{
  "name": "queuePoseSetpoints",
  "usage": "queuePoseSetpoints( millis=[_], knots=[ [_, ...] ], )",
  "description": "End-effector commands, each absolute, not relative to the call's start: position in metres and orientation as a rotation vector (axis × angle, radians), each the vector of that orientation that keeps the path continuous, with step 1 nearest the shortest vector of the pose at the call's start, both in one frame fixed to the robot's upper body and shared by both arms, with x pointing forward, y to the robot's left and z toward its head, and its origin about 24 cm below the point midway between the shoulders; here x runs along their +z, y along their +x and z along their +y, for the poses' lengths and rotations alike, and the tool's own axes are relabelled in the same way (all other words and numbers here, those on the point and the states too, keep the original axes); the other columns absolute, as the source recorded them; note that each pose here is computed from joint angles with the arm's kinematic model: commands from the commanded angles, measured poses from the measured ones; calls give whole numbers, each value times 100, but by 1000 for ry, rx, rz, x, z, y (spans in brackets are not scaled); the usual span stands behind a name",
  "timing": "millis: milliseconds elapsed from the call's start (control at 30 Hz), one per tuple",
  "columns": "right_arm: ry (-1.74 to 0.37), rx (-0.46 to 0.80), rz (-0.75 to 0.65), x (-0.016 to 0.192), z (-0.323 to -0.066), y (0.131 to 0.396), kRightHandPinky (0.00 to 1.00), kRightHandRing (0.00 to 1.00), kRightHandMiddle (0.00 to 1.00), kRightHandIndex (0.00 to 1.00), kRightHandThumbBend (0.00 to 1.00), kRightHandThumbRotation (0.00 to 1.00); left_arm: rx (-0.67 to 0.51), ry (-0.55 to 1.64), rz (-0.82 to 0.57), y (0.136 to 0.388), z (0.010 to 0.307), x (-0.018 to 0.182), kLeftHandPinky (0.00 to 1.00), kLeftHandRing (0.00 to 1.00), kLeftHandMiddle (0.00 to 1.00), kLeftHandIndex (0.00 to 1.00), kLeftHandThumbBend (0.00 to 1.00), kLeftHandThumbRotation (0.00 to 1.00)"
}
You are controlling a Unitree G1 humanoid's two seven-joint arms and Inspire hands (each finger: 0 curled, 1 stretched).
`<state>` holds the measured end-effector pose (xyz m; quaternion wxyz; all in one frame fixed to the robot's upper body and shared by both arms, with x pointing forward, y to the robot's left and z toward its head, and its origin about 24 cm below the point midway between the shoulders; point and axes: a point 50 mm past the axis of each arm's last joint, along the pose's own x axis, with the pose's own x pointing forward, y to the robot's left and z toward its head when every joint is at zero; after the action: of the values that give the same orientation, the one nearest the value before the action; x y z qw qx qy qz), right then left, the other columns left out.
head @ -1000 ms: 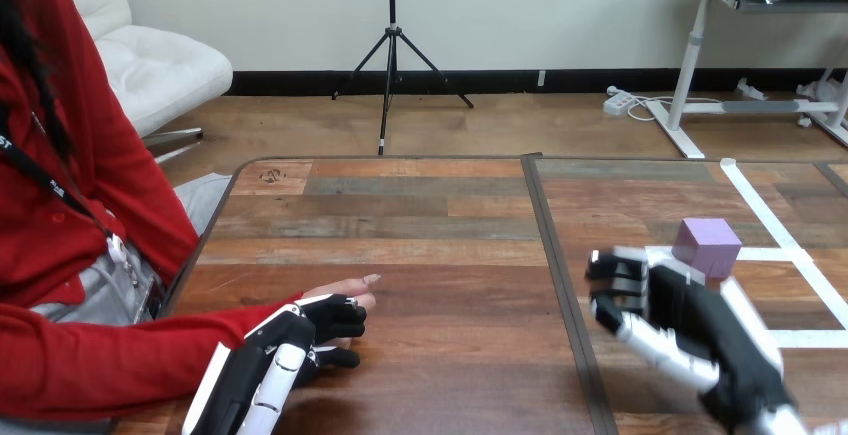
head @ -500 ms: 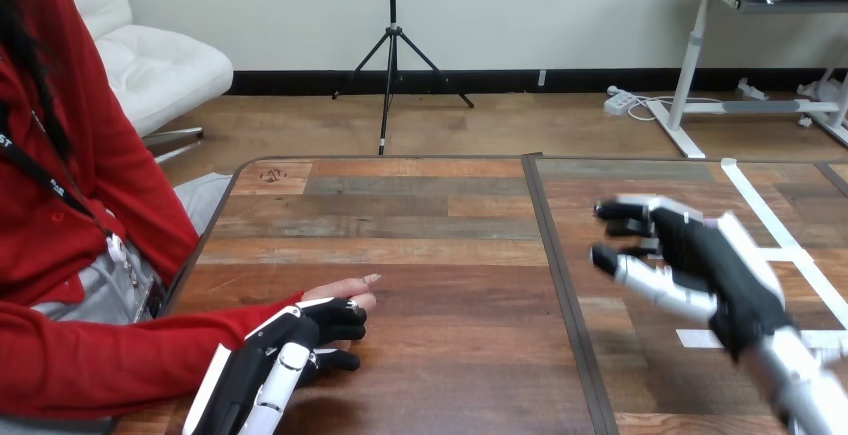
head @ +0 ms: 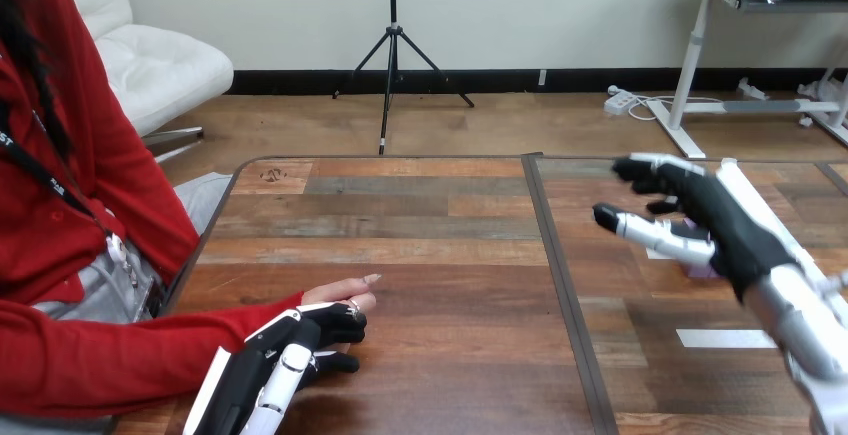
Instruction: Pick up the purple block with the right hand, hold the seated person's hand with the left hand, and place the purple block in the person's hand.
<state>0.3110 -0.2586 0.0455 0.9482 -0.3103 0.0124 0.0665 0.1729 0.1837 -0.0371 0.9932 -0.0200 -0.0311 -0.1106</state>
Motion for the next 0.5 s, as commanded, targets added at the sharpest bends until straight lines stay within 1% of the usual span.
queuePoseSetpoints(
  millis=[0,300,333,400,467],
  knots=[
    [-889,13,-85,130,-262,371,80,86,86,82,69,47,-239,-7,-179,199,180,-19,60,71,69,63,49,81],
    [-1113,-24,21,132,-265,383,81,91,91,87,72,58,-230,-8,-183,198,181,-20,59,68,67,62,47,80],
    [-1136,-29,29,131,-265,384,82,92,92,88,73,61,-229,-8,-184,198,181,-20,59,68,66,62,47,80],
    [-1205,-35,61,131,-266,386,83,92,92,88,74,64,-230,-8,-185,197,181,-20,59,67,66,61,46,80],
    [-1267,-38,91,130,-267,387,85,93,93,89,76,71,-231,-8,-184,197,181,-20,60,67,66,61,46,79]
  ],
)
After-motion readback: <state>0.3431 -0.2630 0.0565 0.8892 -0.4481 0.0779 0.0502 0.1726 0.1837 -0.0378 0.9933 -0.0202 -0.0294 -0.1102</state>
